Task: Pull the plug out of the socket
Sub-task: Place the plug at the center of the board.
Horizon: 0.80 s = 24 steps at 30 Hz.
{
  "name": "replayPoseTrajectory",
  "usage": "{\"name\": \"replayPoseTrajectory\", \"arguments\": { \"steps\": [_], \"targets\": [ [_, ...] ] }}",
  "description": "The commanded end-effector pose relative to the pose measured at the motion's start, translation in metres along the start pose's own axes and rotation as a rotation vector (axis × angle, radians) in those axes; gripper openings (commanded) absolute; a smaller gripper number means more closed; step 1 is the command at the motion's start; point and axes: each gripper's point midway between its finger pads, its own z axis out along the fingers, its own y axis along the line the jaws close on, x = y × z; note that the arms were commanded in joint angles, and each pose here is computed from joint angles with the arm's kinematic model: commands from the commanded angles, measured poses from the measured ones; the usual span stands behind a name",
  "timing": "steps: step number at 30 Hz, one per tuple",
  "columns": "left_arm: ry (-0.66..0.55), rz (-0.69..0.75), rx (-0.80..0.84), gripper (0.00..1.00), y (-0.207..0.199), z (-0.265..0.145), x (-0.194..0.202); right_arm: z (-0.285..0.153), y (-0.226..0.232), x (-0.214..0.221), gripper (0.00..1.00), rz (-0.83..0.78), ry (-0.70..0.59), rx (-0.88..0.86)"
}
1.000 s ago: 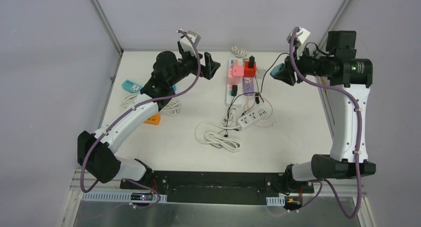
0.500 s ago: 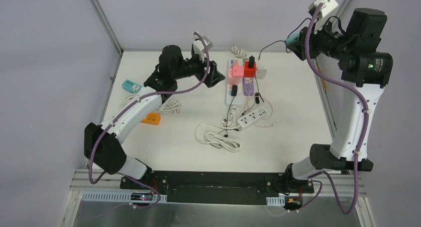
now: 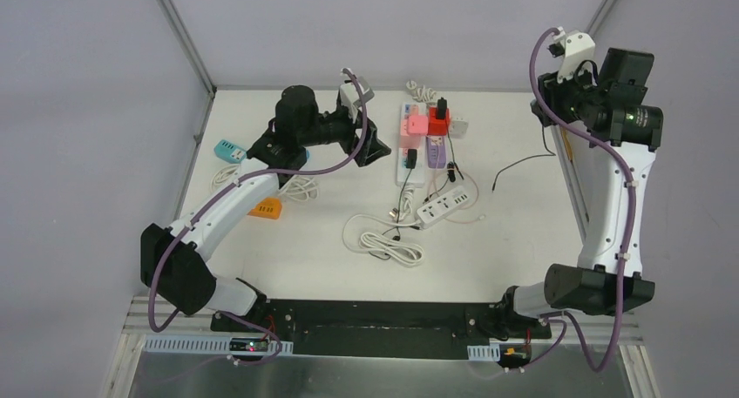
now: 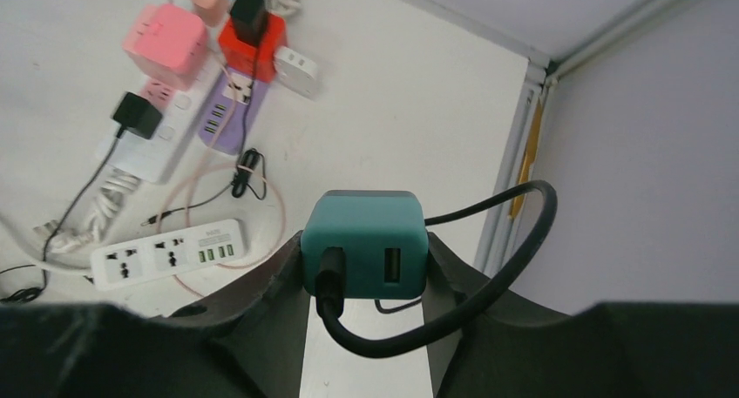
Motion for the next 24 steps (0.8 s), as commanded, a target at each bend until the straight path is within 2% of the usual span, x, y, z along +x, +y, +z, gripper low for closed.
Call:
{"name": "replayPoseTrajectory", "arguments": {
  "steps": [1, 10, 18, 24],
  "targets": [
    [-0.075, 0.092, -0.006, 0.99, -0.001, -0.013, -0.028, 0.009, -0.043, 0.004, 0.00, 0.020, -0.044, 0.144],
    [-0.076, 0.092, 0.000, 0.99, -0.003, -0.013, -0.028, 0.099, -0.046, 0.044, 0.00, 0.178, 0.027, 0.017],
    [-0.075, 0.105, 0.010, 0.99, -0.005, -0.015, -0.029, 0.199, -0.029, 0.149, 0.00, 0.369, 0.348, -0.095],
    [-0.054, 0.118, 0.040, 0.99, -0.011, -0.017, -0.024, 0.230, -0.016, 0.194, 0.02, 0.397, 0.485, -0.109]
  ]
}}
